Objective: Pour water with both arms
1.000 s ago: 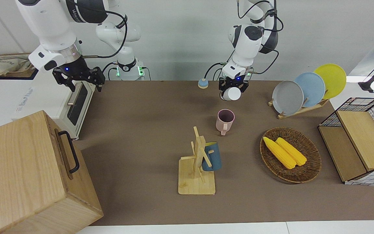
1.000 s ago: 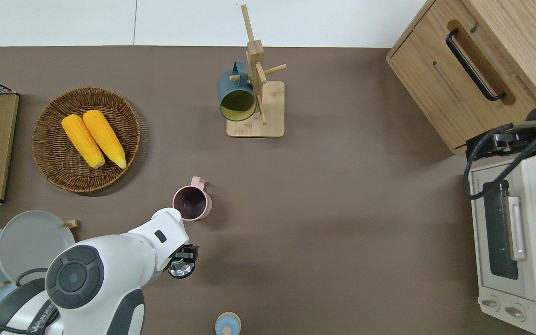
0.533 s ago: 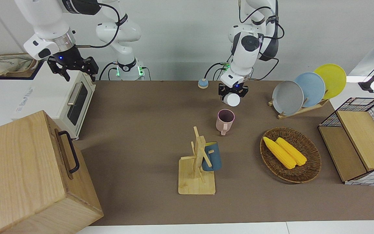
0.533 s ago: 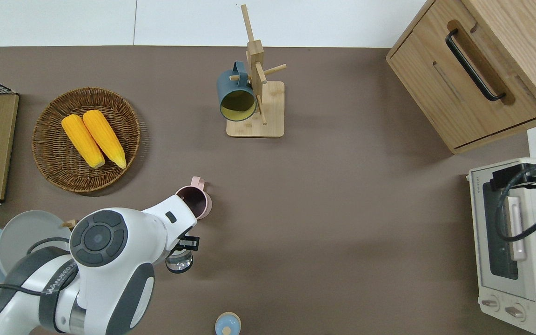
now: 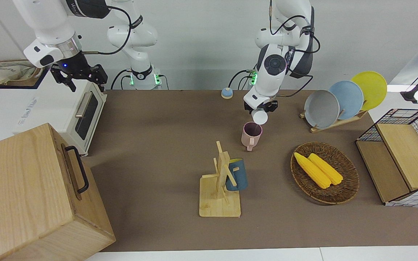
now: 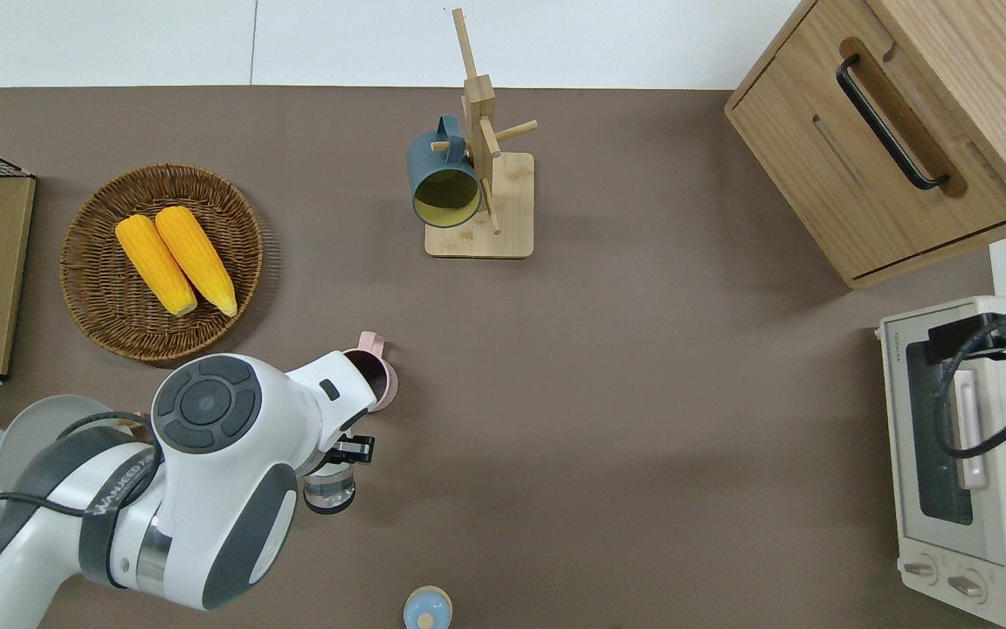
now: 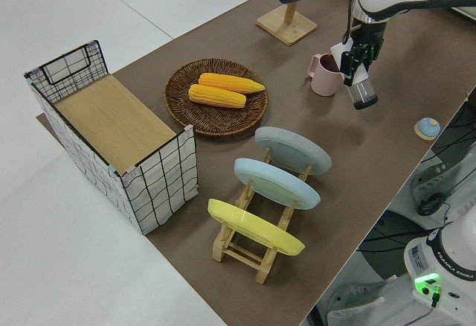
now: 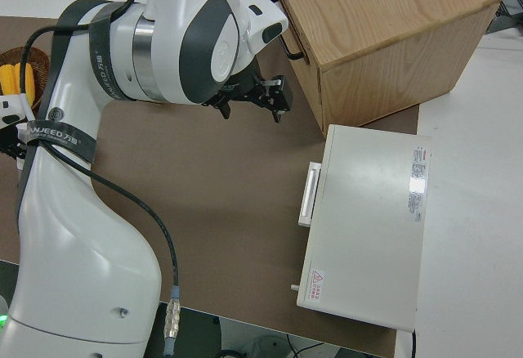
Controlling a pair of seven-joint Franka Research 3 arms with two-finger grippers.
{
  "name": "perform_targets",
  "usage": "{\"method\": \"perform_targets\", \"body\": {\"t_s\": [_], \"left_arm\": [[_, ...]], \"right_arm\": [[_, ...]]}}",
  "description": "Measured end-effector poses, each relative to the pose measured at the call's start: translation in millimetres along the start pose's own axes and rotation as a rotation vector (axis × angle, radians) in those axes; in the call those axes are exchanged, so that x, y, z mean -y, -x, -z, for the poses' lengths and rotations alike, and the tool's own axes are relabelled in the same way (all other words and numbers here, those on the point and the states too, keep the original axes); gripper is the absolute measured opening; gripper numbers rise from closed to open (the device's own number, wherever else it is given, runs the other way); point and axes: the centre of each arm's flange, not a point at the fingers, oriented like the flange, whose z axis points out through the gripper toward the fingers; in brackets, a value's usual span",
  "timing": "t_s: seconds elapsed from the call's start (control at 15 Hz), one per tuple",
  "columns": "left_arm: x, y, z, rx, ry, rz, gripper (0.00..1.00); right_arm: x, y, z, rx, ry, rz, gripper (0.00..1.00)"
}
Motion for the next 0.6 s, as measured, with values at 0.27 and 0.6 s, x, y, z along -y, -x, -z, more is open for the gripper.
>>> {"method": "perform_targets", "body": {"t_s": [0.27, 0.6], "left_arm": [[-0.6, 1.7, -1.3, 0.015, -0.007, 0.0, 0.63], [-1.7, 5.6, 1.9, 0.041, -0.017, -0.003, 0.63]], "right_arm": [[5.1, 0.1, 20.8, -0.045, 0.003, 0.009, 0.99], [19.8, -0.7, 22.5, -0.048, 0.004, 0.036, 0.99]]}}
